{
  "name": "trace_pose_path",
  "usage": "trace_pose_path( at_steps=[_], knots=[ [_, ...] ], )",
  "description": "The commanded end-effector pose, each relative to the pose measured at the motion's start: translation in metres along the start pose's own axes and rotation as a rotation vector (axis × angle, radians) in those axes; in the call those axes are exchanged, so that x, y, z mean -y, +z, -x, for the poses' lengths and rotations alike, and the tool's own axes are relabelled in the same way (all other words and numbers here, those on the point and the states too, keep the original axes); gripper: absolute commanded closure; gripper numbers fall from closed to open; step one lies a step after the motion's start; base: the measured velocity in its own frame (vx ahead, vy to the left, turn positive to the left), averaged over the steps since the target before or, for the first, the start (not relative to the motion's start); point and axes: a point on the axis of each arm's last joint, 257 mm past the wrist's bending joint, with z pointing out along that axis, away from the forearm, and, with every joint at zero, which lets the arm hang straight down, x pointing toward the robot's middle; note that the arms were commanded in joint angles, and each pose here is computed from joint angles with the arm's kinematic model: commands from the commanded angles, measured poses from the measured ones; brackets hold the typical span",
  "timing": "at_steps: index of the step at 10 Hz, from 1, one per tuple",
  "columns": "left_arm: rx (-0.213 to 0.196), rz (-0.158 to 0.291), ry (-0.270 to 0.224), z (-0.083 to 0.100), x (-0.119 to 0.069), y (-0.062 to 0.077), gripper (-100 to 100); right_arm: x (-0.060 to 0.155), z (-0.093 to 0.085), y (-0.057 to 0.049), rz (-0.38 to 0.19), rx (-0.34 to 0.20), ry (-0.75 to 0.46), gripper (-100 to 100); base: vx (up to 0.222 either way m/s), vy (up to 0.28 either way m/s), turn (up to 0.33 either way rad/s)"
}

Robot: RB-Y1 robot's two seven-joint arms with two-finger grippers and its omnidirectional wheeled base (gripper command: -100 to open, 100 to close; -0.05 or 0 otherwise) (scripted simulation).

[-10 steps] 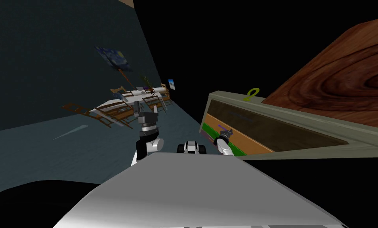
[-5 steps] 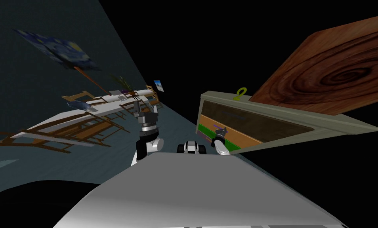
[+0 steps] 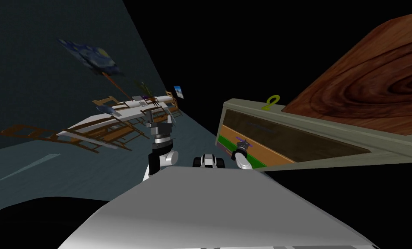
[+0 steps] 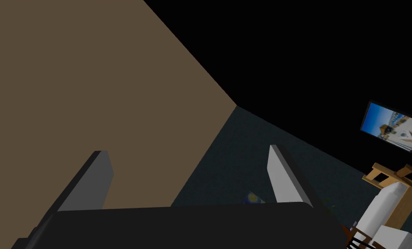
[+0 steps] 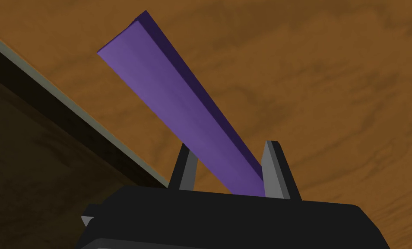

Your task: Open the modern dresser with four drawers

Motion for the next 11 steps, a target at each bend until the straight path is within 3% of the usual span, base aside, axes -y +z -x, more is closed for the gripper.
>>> trace_pose_path(
  at_steps=[1, 2, 3, 4, 5, 6, 7, 9, 10, 11],
  knots=[
    [0.0, 0.0, 0.0, 0.0, 0.0, 0.0, 0, 0.025, -0.025, 0.021, -0.073, -0.078, 0.029, 100, -0.183, -0.077, 0.469],
    [0.0, 0.0, 0.0, 0.0, 0.0, 0.0, 0, 0.024, -0.031, 0.02, -0.075, -0.091, 0.019, 100, -0.145, -0.048, 0.343],
    [0.0, 0.0, 0.0, 0.0, 0.0, 0.0, 0, 0.04, -0.045, 0.031, -0.115, -0.137, 0.037, 100, -0.166, -0.041, 0.401],
    [0.0, 0.0, 0.0, 0.0, 0.0, 0.0, 0, 0.039, -0.055, 0.029, -0.12, -0.157, 0.026, 100, -0.13, -0.038, 0.394],
    [0.0, 0.0, 0.0, 0.0, 0.0, 0.0, 0, 0.055, -0.074, 0.037, -0.161, -0.212, 0.029, 100, -0.183, -0.049, 0.492],
    [0.0, 0.0, 0.0, 0.0, 0.0, 0.0, 0, 0.056, -0.076, 0.036, -0.168, -0.222, 0.035, 100, -0.15, -0.018, 0.375],
    [0.0, 0.0, 0.0, 0.0, 0.0, 0.0, 0, 0.072, -0.094, 0.043, -0.211, -0.273, 0.034, 100, -0.152, -0.022, 0.454],
    [0.0, 0.0, 0.0, 0.0, 0.0, 0.0, 0, 0.073, -0.098, 0.042, -0.216, -0.288, 0.045, 100, -0.108, -0.004, 0.197],
    [0.0, 0.0, 0.001, 0.0, 0.0, 0.0, 0, 0.09, -0.116, 0.046, -0.264, -0.348, 0.059, 100, -0.117, -0.013, 0.336],
    [0.0, 0.0, 0.0, 0.0, 0.0, 0.0, 0, 0.09, -0.119, 0.045, -0.266, -0.355, 0.057, 100, -0.137, 0.006, 0.379]
  ],
)
